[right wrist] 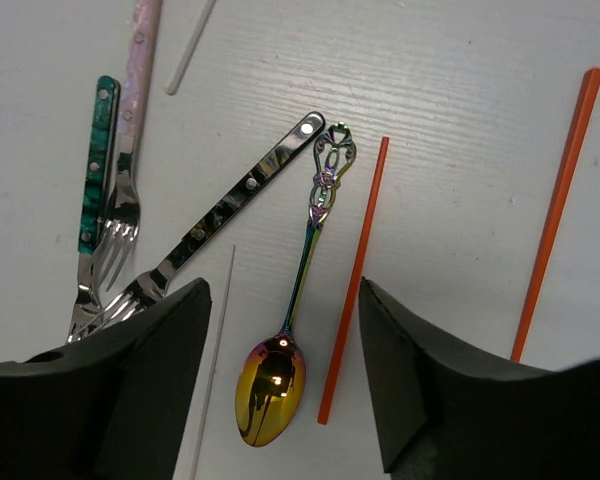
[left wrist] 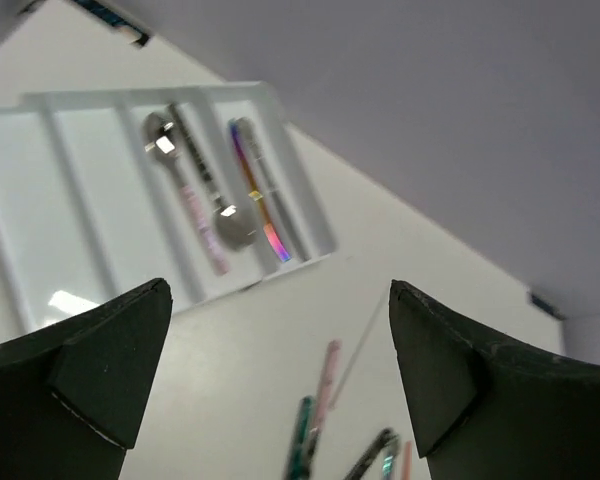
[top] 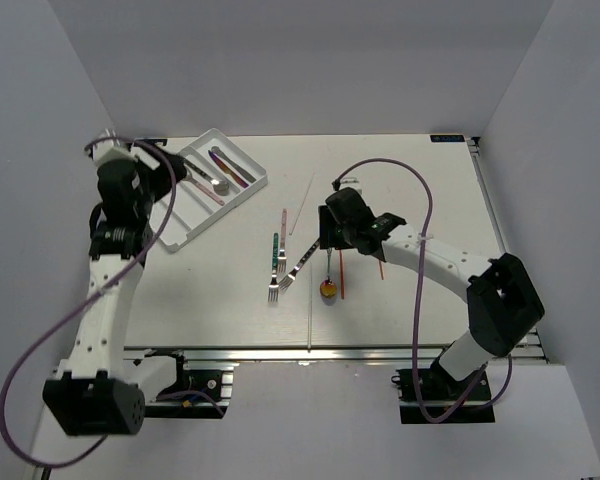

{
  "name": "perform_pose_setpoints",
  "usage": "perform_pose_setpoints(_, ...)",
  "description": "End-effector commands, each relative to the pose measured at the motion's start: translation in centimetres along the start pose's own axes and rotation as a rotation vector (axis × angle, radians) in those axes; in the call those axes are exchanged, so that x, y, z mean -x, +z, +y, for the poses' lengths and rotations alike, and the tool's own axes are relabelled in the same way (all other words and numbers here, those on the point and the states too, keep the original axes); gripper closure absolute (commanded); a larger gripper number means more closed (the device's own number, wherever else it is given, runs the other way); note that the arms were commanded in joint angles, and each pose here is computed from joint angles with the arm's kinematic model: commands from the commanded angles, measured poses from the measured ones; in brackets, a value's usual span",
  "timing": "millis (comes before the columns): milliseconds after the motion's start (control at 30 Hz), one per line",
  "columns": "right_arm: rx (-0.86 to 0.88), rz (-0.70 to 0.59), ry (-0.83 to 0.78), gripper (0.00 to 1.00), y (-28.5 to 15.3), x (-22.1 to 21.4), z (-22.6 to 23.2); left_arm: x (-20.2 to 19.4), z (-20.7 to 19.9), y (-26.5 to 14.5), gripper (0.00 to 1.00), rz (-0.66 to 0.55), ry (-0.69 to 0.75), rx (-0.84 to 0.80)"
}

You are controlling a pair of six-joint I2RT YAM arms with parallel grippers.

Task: Sort the eating utensils into containers

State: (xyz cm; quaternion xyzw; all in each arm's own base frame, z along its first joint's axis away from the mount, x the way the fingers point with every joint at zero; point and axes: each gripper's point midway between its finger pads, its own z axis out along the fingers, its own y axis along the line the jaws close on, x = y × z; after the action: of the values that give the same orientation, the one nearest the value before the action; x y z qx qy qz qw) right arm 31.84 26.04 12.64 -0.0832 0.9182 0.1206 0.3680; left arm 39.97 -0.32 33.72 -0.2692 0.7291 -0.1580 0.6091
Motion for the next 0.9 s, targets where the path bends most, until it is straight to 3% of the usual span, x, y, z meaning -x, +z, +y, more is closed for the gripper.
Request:
perform_pose_setpoints(0,-0.057,-0.022,0.045,0.36,0.4,0.3,-0.3,-7.8,8.6,-2.3,0.02,0.182,0.178,0.217)
perform_pose_setpoints(33,-0.053,-0.018,0.054,0.41,0.6,0.0,-0.1,-7.7,9.1,-3.7,0.02,0.163,0.211,0.218)
perform_pose_setpoints(133,-0.073,-0.003,0.054,0.44,1.6,-0.7,0.2,-10.1,12.5,-5.2,0.02,0.178,0.252,0.296)
perform_pose_setpoints(567,-0.123,0.12,0.021,0.48,4.9,-5.9,0.2,-11.9,10.5,-5.3,0.02,0.257,0.239,0.17)
perform_pose_setpoints(700,-0.123,0.149,0.018,0.64,5.9,-6.8,0.4,-12.1,10.6,-5.3,0.02,0.263,0.241,0.171)
perform_pose_setpoints(867,-0.133,0.2,0.02,0.68,7.1,-9.0,0.0,-12.2,10.6,-5.3,0.02,0.268,0.246,0.168)
